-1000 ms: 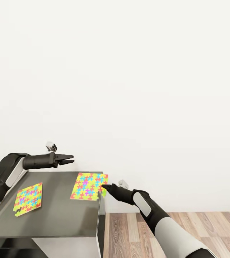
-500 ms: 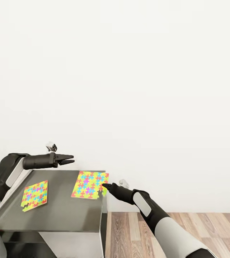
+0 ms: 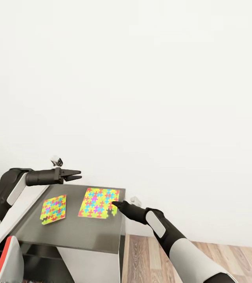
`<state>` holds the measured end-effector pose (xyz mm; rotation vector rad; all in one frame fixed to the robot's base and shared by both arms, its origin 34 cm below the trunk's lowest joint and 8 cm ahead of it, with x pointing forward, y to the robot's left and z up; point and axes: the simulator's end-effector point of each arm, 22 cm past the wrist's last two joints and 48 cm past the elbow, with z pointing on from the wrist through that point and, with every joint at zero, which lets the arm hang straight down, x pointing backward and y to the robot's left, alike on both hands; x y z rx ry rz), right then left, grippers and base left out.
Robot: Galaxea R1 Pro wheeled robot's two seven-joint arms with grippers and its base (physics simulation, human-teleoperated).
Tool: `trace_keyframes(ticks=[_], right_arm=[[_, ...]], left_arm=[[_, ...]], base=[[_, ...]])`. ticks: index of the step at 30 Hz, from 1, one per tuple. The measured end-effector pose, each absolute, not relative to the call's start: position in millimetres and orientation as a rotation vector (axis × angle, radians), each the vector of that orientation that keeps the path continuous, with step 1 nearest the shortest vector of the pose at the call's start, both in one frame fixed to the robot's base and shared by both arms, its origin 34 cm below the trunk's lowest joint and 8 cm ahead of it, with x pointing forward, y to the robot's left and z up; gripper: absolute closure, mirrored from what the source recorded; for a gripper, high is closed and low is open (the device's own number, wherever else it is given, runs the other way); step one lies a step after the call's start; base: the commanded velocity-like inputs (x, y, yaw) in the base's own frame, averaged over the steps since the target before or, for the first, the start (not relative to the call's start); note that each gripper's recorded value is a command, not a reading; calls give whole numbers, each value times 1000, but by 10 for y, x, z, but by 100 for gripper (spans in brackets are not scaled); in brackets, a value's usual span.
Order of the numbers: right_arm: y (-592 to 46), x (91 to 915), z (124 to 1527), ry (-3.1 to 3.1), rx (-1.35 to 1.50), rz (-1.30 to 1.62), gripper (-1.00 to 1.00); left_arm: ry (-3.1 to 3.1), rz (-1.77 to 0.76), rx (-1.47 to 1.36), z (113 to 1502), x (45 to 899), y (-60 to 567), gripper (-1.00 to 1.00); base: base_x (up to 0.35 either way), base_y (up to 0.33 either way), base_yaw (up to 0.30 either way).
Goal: Put all the toys in the child's room - the three board games (two on the bed and one on the table), the two jigsaw puzzles on the table, and the tennis ball on the table - inside the toy box on the table in the child's room.
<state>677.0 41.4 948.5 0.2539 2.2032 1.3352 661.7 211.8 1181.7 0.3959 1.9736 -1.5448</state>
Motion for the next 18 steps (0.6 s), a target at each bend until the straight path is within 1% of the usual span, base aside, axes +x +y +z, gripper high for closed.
trace_keyframes(ticks=[5,8,18], right_arm=[[411,6756,9557,2197,250,1334,100],[415,6741,9587,2198,248,1333,100],[411,6701,9657,2196,248,1333,100]], left_arm=[[1971,-1541,401,11882,6585,2114,-100],[1970,-1540,404,11914,6569,2109,-100],[1973,-1537,405,11974,6527,2105,-100]], base=[[0,0,204],[0,0,116],[0,0,9]])
